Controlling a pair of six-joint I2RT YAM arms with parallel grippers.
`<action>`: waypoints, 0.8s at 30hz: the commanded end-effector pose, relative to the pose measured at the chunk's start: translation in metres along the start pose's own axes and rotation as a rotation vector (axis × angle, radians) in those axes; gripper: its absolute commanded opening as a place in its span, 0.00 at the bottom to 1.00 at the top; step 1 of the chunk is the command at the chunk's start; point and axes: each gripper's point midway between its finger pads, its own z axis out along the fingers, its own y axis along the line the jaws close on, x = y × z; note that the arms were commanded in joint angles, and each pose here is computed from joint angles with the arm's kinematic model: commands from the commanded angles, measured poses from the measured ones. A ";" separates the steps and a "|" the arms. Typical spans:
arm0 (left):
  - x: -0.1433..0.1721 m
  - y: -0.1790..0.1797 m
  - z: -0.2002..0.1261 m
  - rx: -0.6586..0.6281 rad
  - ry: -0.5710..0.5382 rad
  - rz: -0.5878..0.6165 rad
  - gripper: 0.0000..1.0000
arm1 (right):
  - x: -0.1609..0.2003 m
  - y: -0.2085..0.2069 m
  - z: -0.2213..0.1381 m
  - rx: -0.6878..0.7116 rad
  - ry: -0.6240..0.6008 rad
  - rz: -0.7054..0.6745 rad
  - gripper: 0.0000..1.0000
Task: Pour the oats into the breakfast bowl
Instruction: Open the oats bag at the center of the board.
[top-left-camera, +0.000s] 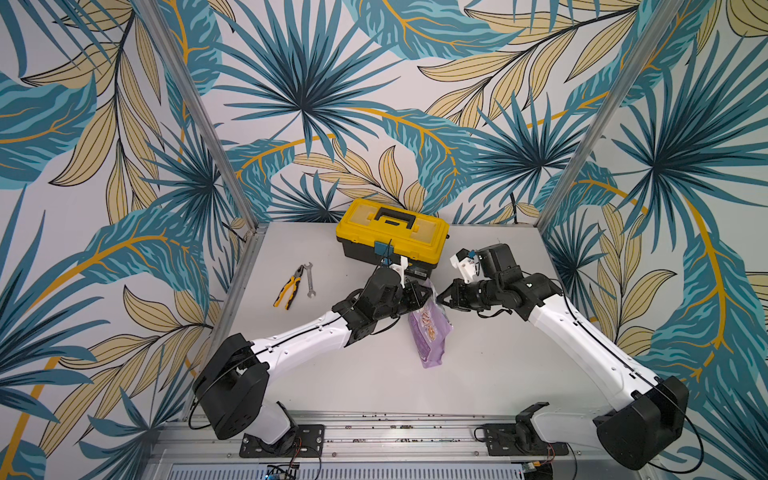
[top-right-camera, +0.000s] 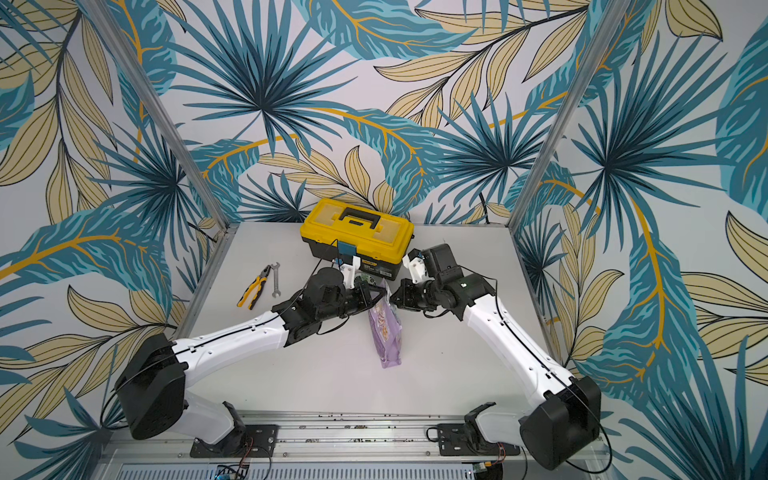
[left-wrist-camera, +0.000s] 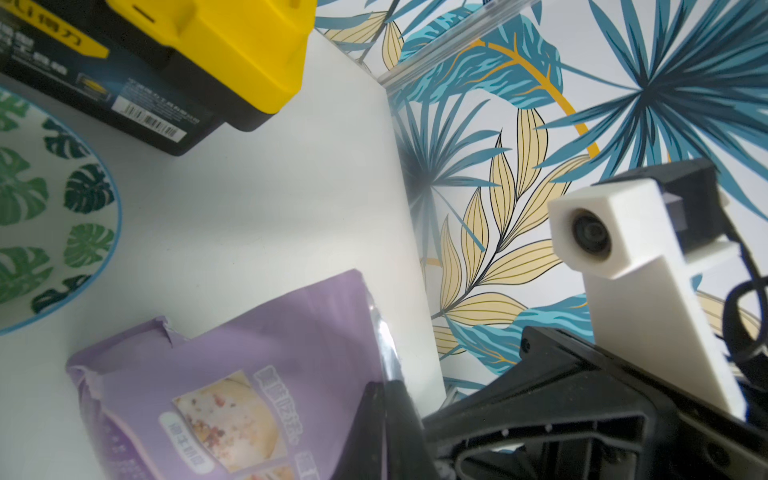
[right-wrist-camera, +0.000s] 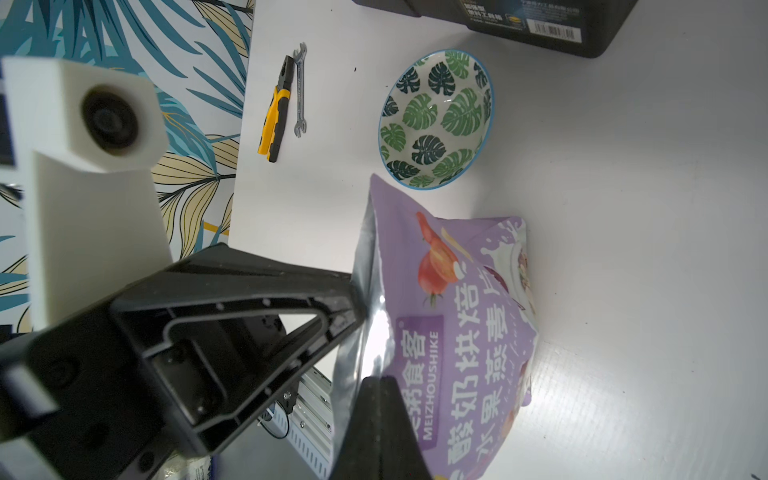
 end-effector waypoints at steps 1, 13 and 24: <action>0.005 0.006 0.003 -0.011 0.022 0.014 0.00 | 0.015 -0.010 -0.001 0.055 0.058 0.009 0.00; 0.005 0.001 0.002 -0.002 0.024 0.031 0.00 | 0.023 -0.001 0.002 0.042 0.104 -0.016 0.19; 0.004 0.000 -0.004 -0.024 0.021 0.070 0.00 | 0.027 -0.004 0.007 0.074 0.125 -0.023 0.00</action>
